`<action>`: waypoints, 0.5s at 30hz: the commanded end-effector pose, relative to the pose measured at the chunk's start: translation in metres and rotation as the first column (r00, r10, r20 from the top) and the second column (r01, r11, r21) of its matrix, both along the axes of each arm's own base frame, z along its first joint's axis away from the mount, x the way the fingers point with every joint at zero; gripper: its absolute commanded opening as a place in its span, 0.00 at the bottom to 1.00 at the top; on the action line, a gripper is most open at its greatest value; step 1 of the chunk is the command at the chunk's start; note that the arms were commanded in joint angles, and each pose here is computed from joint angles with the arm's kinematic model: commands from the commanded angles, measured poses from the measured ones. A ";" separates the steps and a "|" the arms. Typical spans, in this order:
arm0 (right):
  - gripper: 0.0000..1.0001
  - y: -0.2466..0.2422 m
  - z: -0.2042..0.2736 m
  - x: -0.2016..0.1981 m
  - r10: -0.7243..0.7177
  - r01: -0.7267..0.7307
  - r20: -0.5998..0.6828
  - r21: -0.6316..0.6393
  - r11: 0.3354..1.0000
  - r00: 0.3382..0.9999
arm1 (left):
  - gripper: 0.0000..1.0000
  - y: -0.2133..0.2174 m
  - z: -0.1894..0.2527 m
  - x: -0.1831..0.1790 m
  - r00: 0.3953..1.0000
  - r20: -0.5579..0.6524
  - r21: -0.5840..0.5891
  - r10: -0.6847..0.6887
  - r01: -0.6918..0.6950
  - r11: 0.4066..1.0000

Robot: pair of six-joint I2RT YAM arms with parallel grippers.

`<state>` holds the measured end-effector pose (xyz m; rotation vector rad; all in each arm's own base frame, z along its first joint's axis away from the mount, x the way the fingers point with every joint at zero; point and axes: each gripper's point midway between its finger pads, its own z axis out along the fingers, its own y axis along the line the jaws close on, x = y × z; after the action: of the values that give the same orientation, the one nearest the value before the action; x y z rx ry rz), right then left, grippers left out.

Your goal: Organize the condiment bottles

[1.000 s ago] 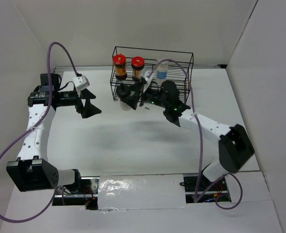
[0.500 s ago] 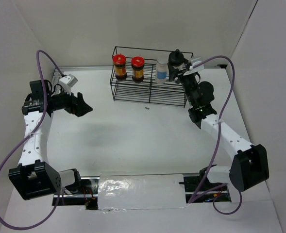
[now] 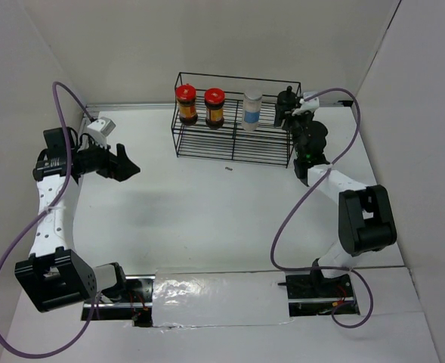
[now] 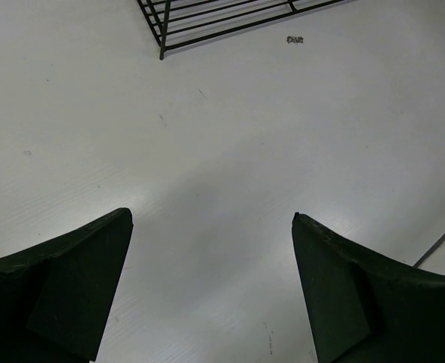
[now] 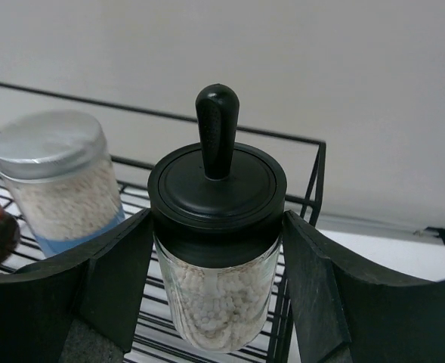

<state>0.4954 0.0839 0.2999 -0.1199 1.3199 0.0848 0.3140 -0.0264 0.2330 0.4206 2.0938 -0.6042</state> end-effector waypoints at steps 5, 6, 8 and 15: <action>0.00 0.006 0.047 0.013 0.055 -0.065 0.180 0.049 0.997 0.982 | 0.99 0.006 0.008 0.002 0.999 0.026 -0.026 0.023 -0.022 0.999; 0.00 0.006 0.044 0.015 0.053 -0.063 0.179 0.047 0.997 0.982 | 0.99 0.005 0.008 0.002 0.999 0.025 -0.029 0.021 -0.020 0.999; 0.00 0.007 0.037 0.022 0.051 -0.058 0.166 0.036 0.998 0.985 | 0.99 0.005 0.009 0.002 1.000 0.026 -0.038 0.013 -0.012 0.999; 0.00 0.010 0.010 0.040 0.072 -0.071 0.119 -0.018 0.997 0.990 | 0.99 0.002 0.013 0.000 0.999 0.034 -0.067 -0.013 0.016 0.998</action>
<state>0.5305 0.0958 0.2470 -0.1797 1.4015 0.1339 0.3134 -0.0206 0.2357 0.3975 2.0764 -0.6258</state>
